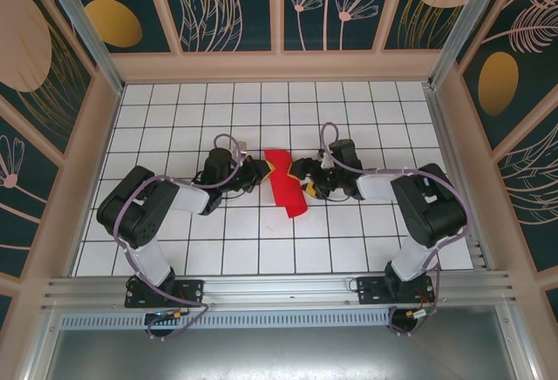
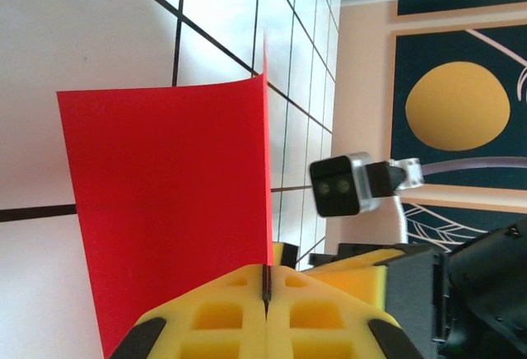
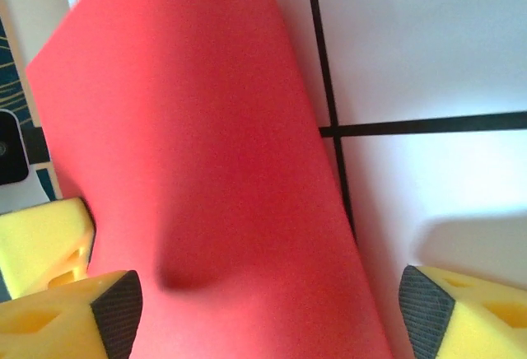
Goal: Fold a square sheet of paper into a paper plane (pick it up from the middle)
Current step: First fold in half a square sheet of paper at the center of the table.
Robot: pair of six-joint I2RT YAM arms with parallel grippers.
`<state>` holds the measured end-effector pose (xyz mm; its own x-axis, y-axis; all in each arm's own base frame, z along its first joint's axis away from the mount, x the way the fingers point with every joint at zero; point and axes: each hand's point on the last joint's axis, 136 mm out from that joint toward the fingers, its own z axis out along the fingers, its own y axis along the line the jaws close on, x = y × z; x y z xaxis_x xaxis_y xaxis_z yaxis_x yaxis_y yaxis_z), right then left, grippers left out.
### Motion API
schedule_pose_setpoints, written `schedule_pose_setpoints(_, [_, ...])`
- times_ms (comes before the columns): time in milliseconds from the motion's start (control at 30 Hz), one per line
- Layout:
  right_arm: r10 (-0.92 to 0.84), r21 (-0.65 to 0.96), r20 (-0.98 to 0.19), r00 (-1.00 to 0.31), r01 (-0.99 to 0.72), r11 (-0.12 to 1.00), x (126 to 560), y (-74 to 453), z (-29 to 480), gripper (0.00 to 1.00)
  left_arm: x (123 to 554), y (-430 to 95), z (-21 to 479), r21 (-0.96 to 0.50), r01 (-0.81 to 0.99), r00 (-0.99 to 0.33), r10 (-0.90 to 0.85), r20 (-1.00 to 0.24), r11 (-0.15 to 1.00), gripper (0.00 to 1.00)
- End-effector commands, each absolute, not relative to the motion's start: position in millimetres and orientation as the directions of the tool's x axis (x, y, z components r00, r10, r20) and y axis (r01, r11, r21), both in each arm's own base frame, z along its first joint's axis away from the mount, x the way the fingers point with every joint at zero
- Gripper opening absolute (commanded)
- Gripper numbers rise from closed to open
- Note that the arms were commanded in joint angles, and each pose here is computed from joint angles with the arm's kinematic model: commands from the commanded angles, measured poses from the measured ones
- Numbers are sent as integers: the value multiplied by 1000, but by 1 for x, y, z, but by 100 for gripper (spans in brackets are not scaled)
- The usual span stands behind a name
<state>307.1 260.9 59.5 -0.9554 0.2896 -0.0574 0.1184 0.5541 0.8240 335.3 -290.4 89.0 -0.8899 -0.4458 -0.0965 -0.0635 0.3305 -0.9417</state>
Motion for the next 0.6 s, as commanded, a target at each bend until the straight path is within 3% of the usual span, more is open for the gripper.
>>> schedule_pose_setpoints(0, [304, 778, -146, -941, 81, 623, 312, 241, 69, 87, 335, -302, 86, -936, -36, -910, -399, -114, 350, 0])
schedule_pose_setpoints(267, [313, 663, -276, -909, 55, 747, 319, 205, 76, 89, 338, -321, 82, -927, -22, -921, -369, -128, 375, 0])
schedule_pose_setpoints(567, [156, 692, -276, -949, -83, 717, 310, 221, 75, 81, 336, -318, 55, -859, -59, -911, -380, -162, 508, 0])
